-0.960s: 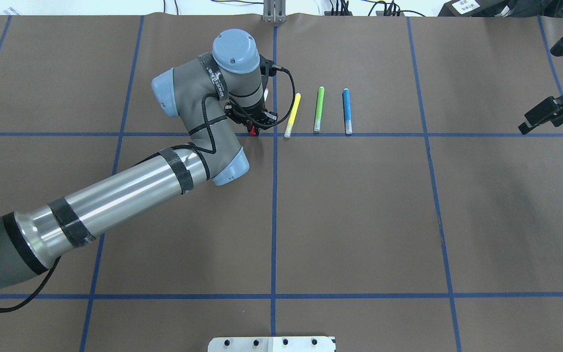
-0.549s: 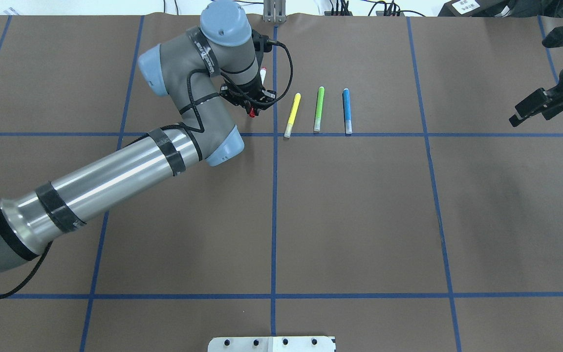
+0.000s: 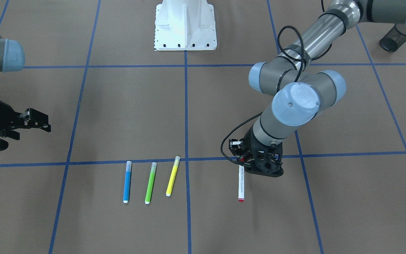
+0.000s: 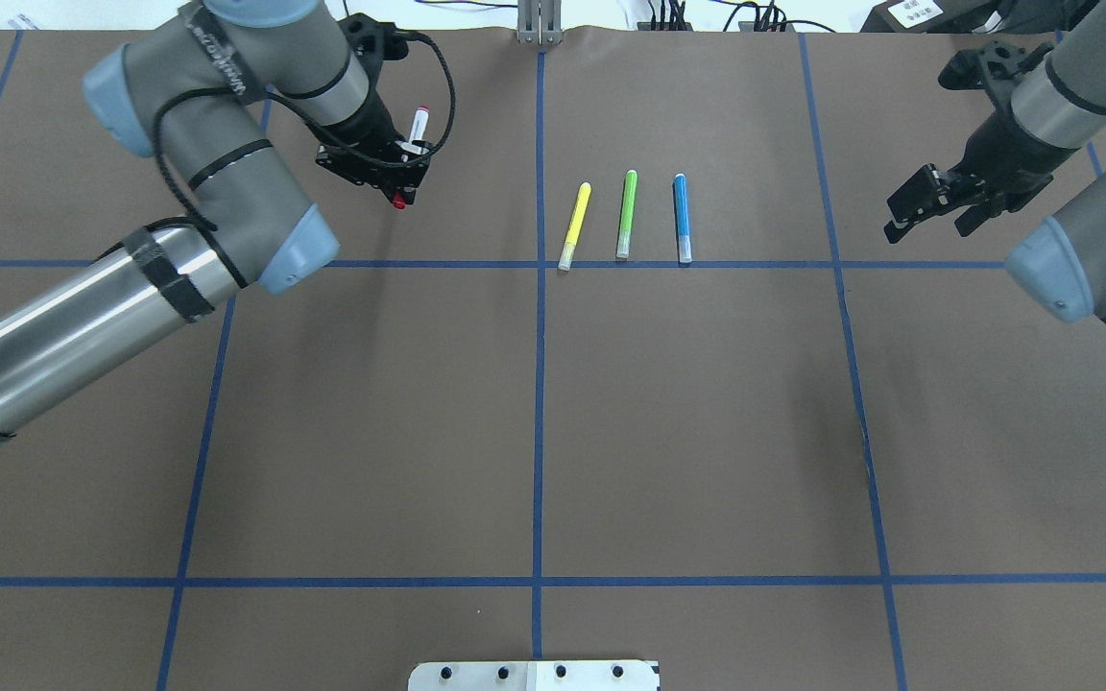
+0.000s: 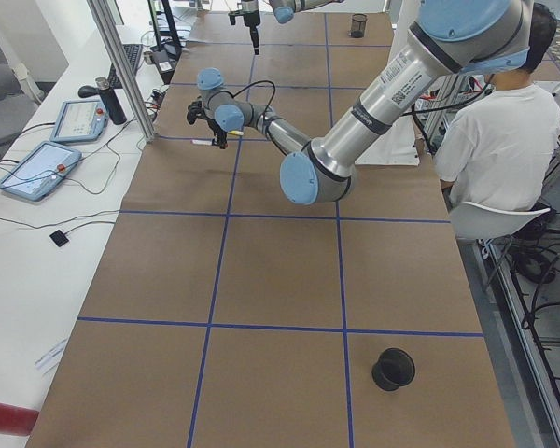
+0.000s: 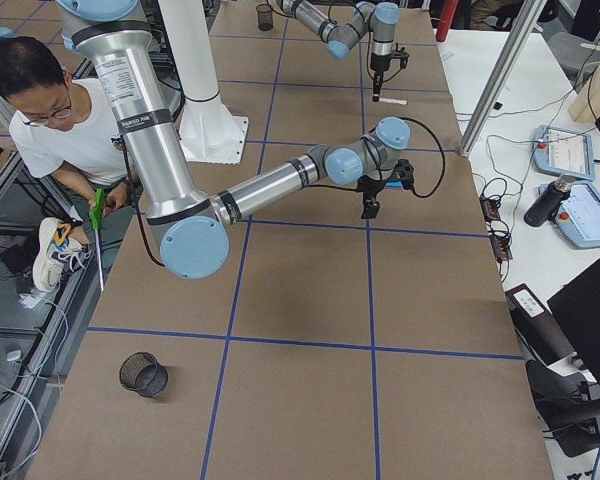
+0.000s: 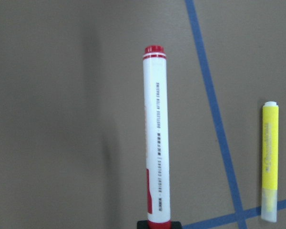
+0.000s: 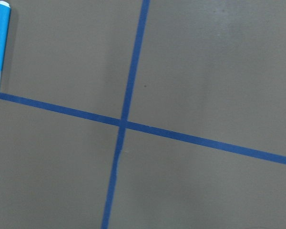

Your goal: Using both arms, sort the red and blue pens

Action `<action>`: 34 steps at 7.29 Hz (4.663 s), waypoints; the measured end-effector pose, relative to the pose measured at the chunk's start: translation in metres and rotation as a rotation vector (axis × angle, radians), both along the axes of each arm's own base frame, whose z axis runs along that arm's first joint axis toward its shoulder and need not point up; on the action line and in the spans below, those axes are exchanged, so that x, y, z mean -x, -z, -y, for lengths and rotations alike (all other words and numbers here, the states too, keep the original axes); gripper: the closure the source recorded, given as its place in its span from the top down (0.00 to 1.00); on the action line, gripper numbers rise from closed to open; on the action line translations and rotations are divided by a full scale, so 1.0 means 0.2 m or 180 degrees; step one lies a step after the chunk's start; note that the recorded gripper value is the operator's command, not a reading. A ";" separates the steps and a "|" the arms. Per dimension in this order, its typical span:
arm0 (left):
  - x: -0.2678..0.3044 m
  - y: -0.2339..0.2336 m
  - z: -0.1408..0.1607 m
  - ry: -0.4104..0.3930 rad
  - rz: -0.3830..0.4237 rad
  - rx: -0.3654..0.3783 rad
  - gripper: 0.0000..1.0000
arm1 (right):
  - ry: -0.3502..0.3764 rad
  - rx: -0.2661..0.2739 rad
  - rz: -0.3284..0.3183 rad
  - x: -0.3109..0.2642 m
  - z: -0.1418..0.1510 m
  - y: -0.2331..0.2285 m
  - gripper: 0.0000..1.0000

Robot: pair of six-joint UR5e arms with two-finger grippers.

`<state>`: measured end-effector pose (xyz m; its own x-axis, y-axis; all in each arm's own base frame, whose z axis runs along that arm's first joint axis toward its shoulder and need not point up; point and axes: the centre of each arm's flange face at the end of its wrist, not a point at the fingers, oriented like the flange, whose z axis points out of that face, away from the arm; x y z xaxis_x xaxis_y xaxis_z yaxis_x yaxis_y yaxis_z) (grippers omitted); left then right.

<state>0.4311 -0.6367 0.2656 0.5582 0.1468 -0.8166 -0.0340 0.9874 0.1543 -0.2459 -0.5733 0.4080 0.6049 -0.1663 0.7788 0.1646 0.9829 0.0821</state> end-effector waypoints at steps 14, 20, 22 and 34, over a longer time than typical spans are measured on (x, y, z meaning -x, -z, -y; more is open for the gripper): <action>2.25 -1.48 -0.88 -0.0012 0.0284 0.0609 0.00 | -0.0939 0.0014 -0.0253 1.22 0.17 0.40 0.81; 2.45 -1.57 -1.21 -0.0250 0.0465 0.0736 0.00 | -0.0912 0.0039 -0.0316 1.30 0.16 0.36 0.36; 2.45 -1.57 -1.23 -0.0251 0.0465 0.0740 0.00 | -0.0900 0.0054 -0.0332 1.32 0.15 0.35 0.06; 2.62 -2.02 -1.77 -0.1070 0.0657 0.1671 0.00 | -0.1058 0.0039 -0.0018 1.03 0.21 0.61 0.00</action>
